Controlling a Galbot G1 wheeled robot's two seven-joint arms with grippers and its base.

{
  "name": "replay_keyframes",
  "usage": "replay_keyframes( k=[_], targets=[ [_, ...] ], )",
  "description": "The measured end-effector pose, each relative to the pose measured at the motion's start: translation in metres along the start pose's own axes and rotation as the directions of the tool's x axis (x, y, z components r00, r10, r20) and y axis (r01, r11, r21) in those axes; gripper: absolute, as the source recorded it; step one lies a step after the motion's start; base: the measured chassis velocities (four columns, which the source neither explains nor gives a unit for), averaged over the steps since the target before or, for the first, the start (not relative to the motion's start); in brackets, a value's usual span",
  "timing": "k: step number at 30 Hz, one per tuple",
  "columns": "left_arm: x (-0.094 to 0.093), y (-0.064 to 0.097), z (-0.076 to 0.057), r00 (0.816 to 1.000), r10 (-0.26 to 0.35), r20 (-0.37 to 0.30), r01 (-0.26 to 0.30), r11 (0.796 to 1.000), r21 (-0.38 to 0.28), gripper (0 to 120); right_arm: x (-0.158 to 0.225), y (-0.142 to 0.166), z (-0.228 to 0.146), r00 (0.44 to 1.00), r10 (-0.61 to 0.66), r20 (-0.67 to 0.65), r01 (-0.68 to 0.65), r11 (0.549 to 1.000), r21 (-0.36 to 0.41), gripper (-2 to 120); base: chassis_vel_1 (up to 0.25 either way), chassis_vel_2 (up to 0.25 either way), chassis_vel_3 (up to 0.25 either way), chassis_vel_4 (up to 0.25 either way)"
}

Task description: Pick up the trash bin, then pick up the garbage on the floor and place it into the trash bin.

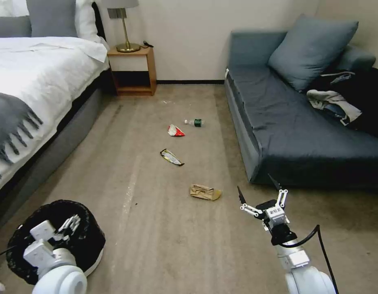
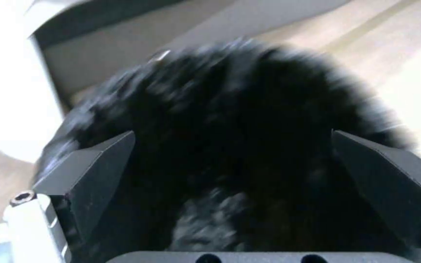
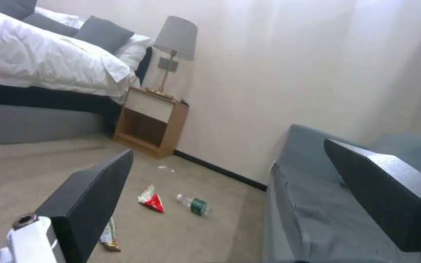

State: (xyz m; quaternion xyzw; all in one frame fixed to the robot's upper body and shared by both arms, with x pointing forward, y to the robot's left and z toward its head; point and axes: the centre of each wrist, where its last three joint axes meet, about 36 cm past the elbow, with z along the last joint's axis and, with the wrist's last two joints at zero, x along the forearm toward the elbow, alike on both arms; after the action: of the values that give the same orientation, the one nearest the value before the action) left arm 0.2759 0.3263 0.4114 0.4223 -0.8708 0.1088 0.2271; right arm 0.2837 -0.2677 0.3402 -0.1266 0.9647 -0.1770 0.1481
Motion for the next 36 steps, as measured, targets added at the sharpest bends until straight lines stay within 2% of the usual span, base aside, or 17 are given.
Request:
replay_keyframes(
  k=[1, 4, 5, 7, 8, 11, 12, 14, 18, 26, 28, 30, 33, 36],
  targets=[
    [0.0, 0.0, 0.0, 1.0, 0.0, 0.0, 0.0, 1.0, 0.0, 100, 0.0, 0.0, 0.0, 1.0, 0.0, 0.0, 0.0, 1.0, 0.0, 100, 0.0, 0.0, 0.0, 0.0],
    [-0.009, 0.006, -0.001, 0.991, -0.113, -0.076, 0.114, 0.993, 0.018, 100, 0.001, -0.002, 0.002, 1.0, -0.003, -0.003, 0.003, 1.0, -0.001, 100, 0.0, 0.0, 0.0, 0.0],
    [-0.009, 0.006, -0.001, 0.991, -0.113, -0.076, 0.114, 0.993, 0.018, 100, 0.001, -0.002, 0.002, 1.0, -0.003, -0.003, 0.003, 1.0, -0.001, 100, 0.0, 0.0, 0.0, 0.0],
    [-0.015, 0.008, -0.005, 0.972, -0.206, -0.115, 0.21, 0.978, 0.019, 100, 0.002, -0.003, 0.004, 1.0, -0.007, -0.007, 0.007, 1.0, -0.003, 100, 0.0, 0.0, 0.0, 0.0],
    [-0.015, 0.008, -0.005, 0.972, -0.206, -0.115, 0.21, 0.978, 0.019, 100, 0.002, -0.003, 0.004, 1.0, -0.007, -0.007, 0.007, 1.0, -0.003, 100, 0.0, 0.0, 0.0, 0.0],
    [-0.02, 0.006, -0.014, 0.941, -0.282, -0.189, 0.294, 0.955, 0.038, 100, 0.001, -0.004, 0.007, 1.0, -0.013, -0.009, 0.013, 1.0, -0.003, 100, 0.0, 0.0, 0.0, 0.0],
    [-0.02, 0.006, -0.014, 0.941, -0.282, -0.189, 0.294, 0.955, 0.038, 100, 0.001, -0.004, 0.007, 1.0, -0.013, -0.009, 0.013, 1.0, -0.003, 100, 0.0, 0.0, 0.0, 0.0],
    [-0.025, 0.003, -0.016, 0.923, -0.305, -0.235, 0.326, 0.944, 0.057, 100, 0.001, -0.003, 0.008, 1.0, -0.017, -0.008, 0.017, 1.0, -0.005, 100, 0.0, 0.0, 0.0, 0.0],
    [-0.03, 0.002, -0.012, 0.912, -0.315, -0.264, 0.343, 0.937, 0.066, 100, 0.002, -0.003, 0.008, 1.0, -0.021, -0.007, 0.021, 1.0, -0.007, 100, 0.0, 0.0, 0.0, 0.0],
    [-0.032, -0.001, -0.007, 0.91, -0.312, -0.272, 0.343, 0.936, 0.075, 97, 0.005, -0.006, 0.009, 1.0, -0.023, -0.008, 0.023, 1.0, -0.003, 100, 0.0, 0.0, 0.0, 0.0],
    [-0.033, -0.003, -0.004, 0.913, -0.305, -0.27, 0.336, 0.938, 0.08, 85, 0.006, -0.006, 0.009, 1.0, -0.023, -0.007, 0.023, 1.0, -0.002, 100, 0.0, 0.0, 0.0, 0.0],
    [-0.034, -0.004, -0.003, 0.914, -0.304, -0.268, 0.335, 0.939, 0.078, 82, 0.006, -0.006, 0.009, 1.0, -0.022, -0.007, 0.022, 1.0, -0.002, 100, 0.0, 0.0, 0.0, 0.0],
    [-0.037, -0.007, -0.001, 0.915, -0.303, -0.268, 0.334, 0.94, 0.077, 71, 0.007, -0.002, 0.007, 1.0, -0.023, -0.01, 0.022, 0.997, -0.075, 100, 0.0, 0.0, 0.0, 0.0],
    [-0.038, -0.008, -0.001, 0.915, -0.301, -0.27, 0.332, 0.94, 0.078, 64, 0.007, -0.002, 0.006, 1.0, -0.023, -0.014, 0.022, 0.996, -0.085, 100, 0.0, 0.0, 0.0, 0.0]
  ],
)
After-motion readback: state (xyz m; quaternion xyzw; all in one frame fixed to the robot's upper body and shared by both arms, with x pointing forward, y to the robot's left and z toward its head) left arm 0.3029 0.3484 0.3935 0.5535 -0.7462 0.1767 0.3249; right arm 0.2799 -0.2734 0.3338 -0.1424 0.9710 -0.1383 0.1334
